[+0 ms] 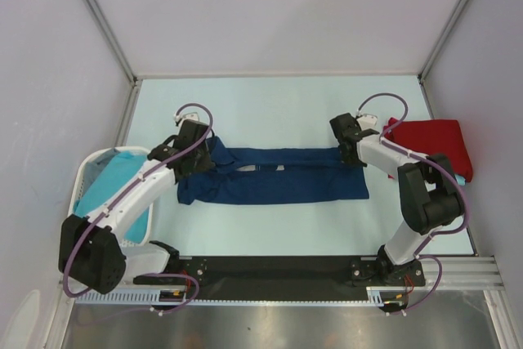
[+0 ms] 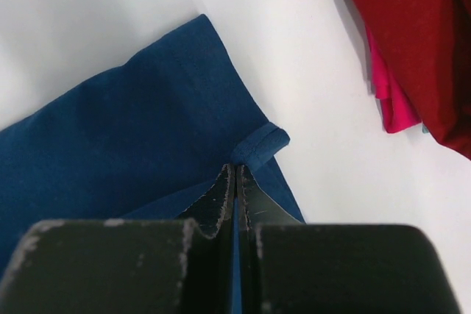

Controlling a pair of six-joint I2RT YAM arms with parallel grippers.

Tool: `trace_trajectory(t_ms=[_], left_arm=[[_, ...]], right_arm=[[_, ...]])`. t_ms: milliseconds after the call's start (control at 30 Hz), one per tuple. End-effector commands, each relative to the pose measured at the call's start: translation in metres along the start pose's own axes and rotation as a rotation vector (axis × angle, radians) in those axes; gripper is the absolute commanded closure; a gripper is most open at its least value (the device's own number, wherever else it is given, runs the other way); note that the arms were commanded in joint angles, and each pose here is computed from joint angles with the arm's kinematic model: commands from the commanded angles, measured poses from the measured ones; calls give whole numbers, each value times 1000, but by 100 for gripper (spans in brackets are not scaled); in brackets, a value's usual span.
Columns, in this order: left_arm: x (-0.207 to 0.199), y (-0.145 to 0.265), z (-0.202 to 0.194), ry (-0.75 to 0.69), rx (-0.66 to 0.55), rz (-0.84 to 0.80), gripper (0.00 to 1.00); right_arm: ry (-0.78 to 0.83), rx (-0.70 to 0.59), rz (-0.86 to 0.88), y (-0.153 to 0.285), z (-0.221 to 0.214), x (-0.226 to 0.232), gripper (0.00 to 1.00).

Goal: Fold and stack the t-shirts
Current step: Fold the other side of the tshirt into a rectangle

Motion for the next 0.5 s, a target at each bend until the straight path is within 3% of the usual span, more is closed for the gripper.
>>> trace_trajectory(t_ms=[0, 467], left_arm=[[0, -9, -12, 0, 33, 18, 100], [7, -34, -32, -34, 110, 90, 100]], right_arm=[[-42, -18, -21, -5, 4, -3, 100], [-29, 16, -13, -13, -1, 1, 100]])
Point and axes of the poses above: each gripper's point midway between its finger pads, its own y axis back along the fingers, its own x axis along the line the jaws close on, z = x × y, the point moved 5 cm from there along y, back along the fingers, and after that the axes turned 13 degrees about y, right-handed, at the moved point
